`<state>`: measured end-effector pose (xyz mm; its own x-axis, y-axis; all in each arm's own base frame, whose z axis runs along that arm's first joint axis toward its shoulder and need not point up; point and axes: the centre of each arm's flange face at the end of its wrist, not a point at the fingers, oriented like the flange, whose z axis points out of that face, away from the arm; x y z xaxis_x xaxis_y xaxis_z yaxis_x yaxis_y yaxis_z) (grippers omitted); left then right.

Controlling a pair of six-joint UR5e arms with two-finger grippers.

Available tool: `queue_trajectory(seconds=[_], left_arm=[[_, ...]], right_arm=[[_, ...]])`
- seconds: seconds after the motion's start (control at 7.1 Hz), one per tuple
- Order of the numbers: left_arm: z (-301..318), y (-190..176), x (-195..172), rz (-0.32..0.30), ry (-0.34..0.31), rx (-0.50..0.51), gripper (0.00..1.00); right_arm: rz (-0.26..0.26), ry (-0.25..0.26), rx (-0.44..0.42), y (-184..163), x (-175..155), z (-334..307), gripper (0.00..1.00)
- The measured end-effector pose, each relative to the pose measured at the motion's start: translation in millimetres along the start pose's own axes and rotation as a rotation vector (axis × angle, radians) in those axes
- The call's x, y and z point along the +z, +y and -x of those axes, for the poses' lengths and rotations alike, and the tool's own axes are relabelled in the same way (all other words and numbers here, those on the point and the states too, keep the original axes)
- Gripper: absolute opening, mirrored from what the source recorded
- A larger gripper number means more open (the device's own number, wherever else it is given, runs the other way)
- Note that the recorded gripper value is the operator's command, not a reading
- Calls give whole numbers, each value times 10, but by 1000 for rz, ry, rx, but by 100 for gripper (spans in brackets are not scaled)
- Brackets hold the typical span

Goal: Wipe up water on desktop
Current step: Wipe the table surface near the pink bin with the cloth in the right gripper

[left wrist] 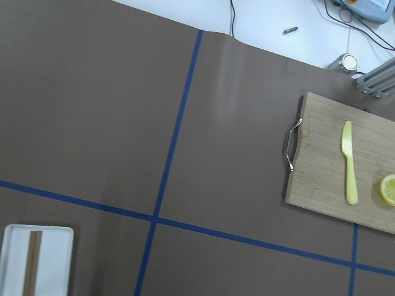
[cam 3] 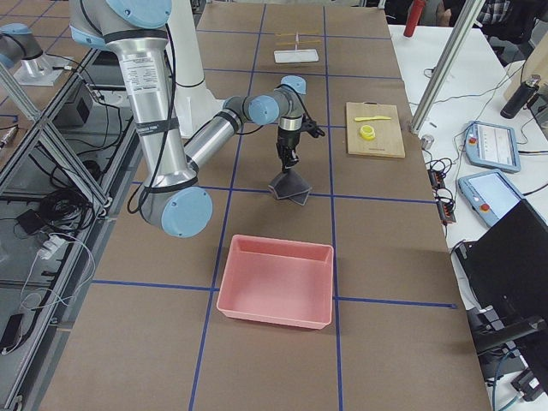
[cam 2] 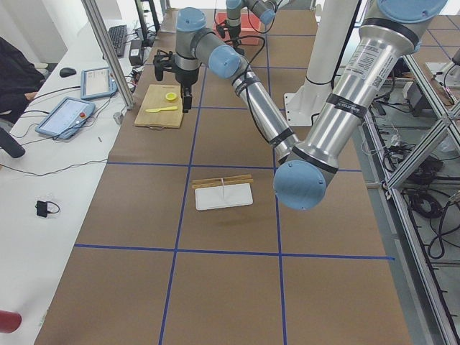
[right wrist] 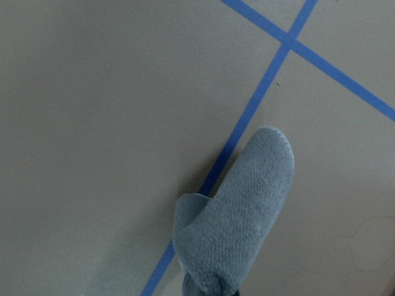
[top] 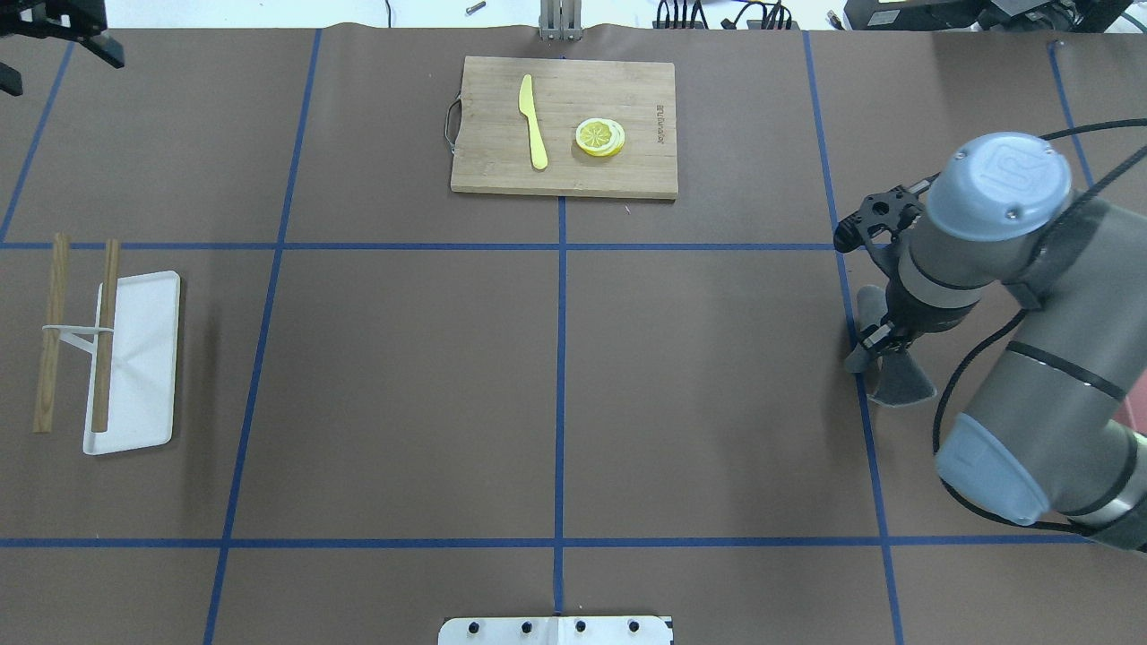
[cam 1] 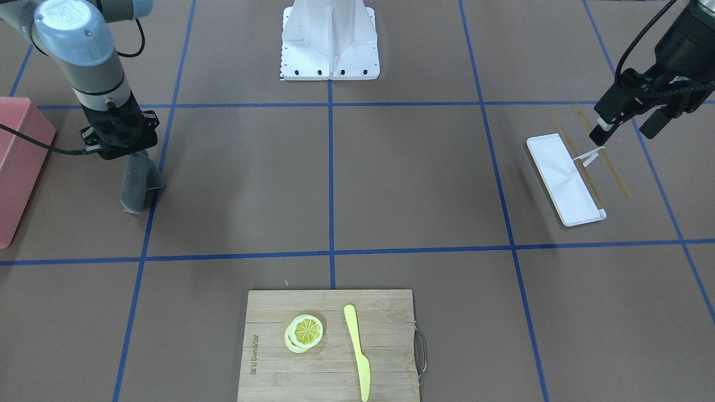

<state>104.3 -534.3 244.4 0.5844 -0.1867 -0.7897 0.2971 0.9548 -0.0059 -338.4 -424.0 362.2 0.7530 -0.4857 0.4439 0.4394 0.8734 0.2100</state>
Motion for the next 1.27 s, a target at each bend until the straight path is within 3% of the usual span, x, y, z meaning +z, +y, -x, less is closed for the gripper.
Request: queue_trajectory(seconds=[0.28,0.56,0.85,0.99,1.27], left_arm=[[246,-14,50,6,-25,-5,98],[505,-65,29,-1,-45,5,98],[782,-142,-29,-11,-65,41,98],[836,-160,-51,-15,-68,43,98],[874,-184,-91,-23,-69,40,98]], right_arm=[[22,-16,-39,-251,170,430,0],[-4,-129,-37,-353,377,995,0],[-22,-247,5,-352,267,1543,0],[-16,-281,27,-329,197,1723,0],[-17,-287,88,-421,145,1670,0]])
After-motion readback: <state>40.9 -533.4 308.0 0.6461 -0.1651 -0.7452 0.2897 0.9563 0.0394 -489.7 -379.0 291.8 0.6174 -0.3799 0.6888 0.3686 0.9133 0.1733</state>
